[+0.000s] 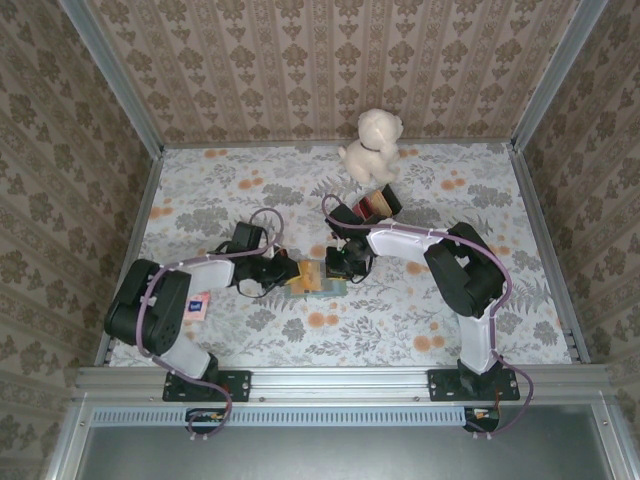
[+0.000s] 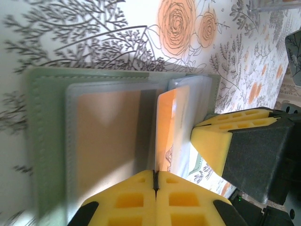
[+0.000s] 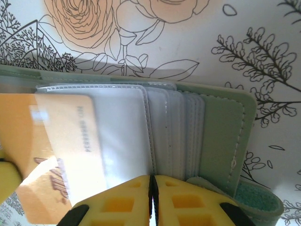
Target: Take the credit cards out of the card holder
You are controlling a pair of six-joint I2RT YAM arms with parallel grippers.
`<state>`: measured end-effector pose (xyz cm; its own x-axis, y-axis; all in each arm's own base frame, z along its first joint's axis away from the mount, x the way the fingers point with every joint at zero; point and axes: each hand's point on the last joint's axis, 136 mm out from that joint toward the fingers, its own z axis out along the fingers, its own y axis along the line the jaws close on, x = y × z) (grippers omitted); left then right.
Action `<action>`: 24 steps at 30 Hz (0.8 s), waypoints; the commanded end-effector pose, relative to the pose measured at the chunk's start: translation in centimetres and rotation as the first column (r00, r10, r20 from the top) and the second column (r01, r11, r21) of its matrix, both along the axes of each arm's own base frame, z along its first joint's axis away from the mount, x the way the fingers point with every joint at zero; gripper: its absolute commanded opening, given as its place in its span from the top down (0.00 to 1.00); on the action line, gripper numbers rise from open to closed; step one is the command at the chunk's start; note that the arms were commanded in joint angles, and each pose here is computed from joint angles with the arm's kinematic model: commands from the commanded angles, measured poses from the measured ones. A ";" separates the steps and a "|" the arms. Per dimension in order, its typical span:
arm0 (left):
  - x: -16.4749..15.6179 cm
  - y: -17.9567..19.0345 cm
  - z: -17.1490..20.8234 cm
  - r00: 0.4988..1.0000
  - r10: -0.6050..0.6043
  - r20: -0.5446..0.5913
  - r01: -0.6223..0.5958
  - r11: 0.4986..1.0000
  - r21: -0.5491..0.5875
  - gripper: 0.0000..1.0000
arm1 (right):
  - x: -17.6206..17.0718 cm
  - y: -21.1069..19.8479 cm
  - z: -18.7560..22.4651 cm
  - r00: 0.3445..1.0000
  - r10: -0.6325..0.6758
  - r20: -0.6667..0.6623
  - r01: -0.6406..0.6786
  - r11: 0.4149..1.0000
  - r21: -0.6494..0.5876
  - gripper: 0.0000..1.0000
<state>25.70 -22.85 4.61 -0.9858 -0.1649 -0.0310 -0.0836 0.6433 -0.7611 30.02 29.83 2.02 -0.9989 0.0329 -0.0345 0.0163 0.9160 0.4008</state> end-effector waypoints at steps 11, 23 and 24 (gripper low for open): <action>-0.3 3.9 4.2 0.996 0.039 0.085 -0.049 0.992 0.118 1.00 | 1.0 2.7 5.0 0.997 0.029 0.069 -0.043 0.977 0.208 0.72; 1.6 1.0 16.9 0.962 0.155 0.225 -0.099 0.965 -0.244 1.00 | 3.2 4.5 17.6 0.979 -0.077 0.191 -0.071 0.746 0.662 0.26; 1.7 0.6 17.6 0.962 0.161 0.222 -0.096 0.956 -0.275 1.00 | 3.3 4.6 18.1 0.979 -0.080 0.185 -0.072 0.722 0.688 0.25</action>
